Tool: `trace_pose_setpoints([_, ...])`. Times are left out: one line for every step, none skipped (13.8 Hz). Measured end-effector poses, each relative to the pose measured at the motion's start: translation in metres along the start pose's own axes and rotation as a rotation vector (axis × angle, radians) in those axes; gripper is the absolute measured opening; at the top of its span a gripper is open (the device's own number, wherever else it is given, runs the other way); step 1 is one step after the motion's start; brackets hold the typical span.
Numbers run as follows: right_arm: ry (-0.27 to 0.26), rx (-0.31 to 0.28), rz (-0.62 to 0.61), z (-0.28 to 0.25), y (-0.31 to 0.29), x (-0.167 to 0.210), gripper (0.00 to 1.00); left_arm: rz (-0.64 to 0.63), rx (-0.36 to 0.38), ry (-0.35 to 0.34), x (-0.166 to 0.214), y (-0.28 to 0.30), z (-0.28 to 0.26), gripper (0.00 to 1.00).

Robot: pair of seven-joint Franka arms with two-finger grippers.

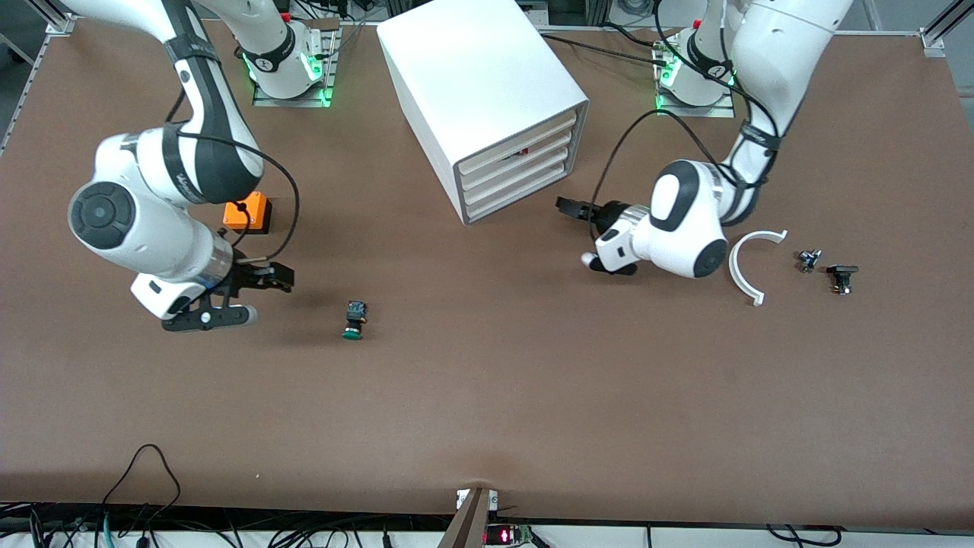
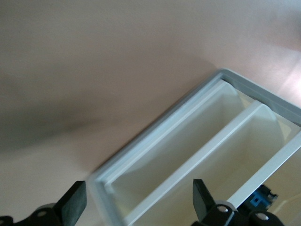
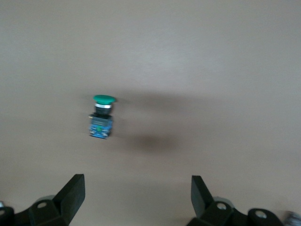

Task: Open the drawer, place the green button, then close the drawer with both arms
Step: 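Grasp the button with the right gripper while the left gripper opens the drawer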

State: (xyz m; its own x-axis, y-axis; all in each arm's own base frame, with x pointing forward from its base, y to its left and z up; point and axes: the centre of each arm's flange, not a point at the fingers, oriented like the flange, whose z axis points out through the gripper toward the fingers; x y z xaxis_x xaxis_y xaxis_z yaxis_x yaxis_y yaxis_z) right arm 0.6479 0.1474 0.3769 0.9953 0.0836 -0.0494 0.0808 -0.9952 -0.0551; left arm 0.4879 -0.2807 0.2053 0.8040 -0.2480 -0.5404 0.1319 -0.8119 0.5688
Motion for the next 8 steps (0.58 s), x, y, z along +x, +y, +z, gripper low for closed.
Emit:
trace_pose_setpoints([-0.003,0.018,0.013,0.014,-0.004,0.004,1.0,0.007,-0.01,-0.013,-0.005,0.01,0.022,1.0])
trace_pose_setpoints([-0.001,0.023,0.017,0.029,-0.006,0.007,1.0,0.019,-0.005,-0.021,-0.011,0.019,0.041,0.99])
trace_pose_setpoints([0.004,0.026,0.02,0.043,-0.011,0.01,1.0,0.03,0.007,-0.024,-0.015,0.024,0.055,0.99])
trace_pose_setpoints([0.012,0.024,0.03,0.059,-0.018,0.012,1.0,0.036,0.018,-0.027,-0.019,0.027,0.066,0.99])
trace_pose_setpoints([0.022,0.022,0.038,0.074,-0.025,0.014,1.0,0.043,0.026,-0.033,-0.022,0.03,0.076,0.98])
trace_pose_setpoints([0.031,0.02,0.043,0.089,-0.032,0.014,1.0,0.047,0.031,-0.039,-0.025,0.032,0.084,0.96])
trace_pose_setpoints([0.035,0.018,0.04,0.104,-0.039,0.013,1.0,0.045,0.029,-0.035,-0.024,0.031,0.085,0.96])
trace_pose_setpoints([0.037,0.016,0.036,0.115,-0.046,0.012,1.0,0.042,0.027,-0.034,-0.024,0.03,0.085,0.92])
